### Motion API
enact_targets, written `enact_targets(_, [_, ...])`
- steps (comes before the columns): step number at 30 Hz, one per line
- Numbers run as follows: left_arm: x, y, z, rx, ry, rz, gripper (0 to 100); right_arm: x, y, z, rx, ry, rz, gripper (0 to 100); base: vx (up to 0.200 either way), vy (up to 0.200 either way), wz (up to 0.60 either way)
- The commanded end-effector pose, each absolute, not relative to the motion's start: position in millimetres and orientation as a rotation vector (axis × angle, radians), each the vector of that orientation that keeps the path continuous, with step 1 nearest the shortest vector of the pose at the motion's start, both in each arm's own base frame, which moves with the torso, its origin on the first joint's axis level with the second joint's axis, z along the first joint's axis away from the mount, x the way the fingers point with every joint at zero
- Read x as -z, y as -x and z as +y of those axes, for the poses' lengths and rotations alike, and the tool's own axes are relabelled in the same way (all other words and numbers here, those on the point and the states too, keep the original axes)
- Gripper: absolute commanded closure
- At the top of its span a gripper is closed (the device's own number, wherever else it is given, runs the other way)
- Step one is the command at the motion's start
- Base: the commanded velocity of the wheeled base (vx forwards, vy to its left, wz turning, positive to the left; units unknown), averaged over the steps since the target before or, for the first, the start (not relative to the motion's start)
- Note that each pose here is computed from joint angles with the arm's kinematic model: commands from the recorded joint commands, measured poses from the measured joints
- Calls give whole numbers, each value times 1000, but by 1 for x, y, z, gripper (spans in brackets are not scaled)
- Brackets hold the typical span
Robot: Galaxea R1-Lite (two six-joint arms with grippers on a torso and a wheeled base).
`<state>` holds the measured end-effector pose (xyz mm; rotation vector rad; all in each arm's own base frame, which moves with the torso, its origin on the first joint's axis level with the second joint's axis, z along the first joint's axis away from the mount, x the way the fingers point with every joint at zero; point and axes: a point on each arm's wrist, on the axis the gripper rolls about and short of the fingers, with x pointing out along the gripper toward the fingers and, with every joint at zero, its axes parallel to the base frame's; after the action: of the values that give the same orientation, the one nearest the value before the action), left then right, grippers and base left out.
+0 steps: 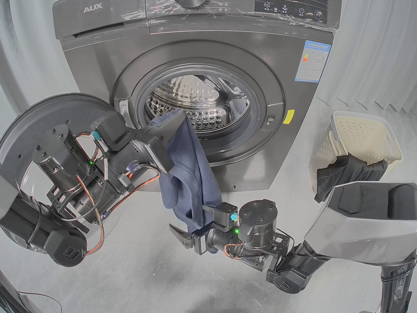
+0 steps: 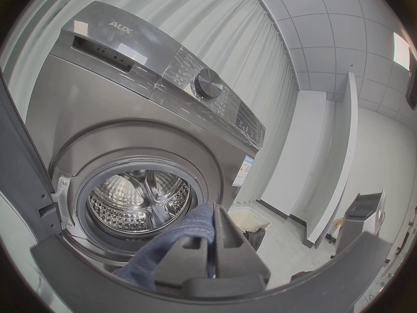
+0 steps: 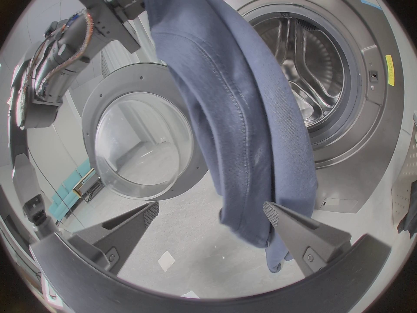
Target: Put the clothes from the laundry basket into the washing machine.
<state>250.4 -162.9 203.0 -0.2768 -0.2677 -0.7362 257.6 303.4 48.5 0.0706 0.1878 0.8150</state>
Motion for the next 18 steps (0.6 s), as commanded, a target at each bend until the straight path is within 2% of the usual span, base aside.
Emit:
enact_targets(1, [-204,-249,-163,739,279,-274,100,-30,-274,305,-784,-57,198,0,0,0,0])
enact_targets(8, [-204,-249,-162,737,279,-276,100,-32,-292,309,-763,-64,151,0,0,0,0])
enact_targets(18, [-204,-249,-162,737,279,-274,100,-23,-307,300,-720,-60,155,0,0,0,0])
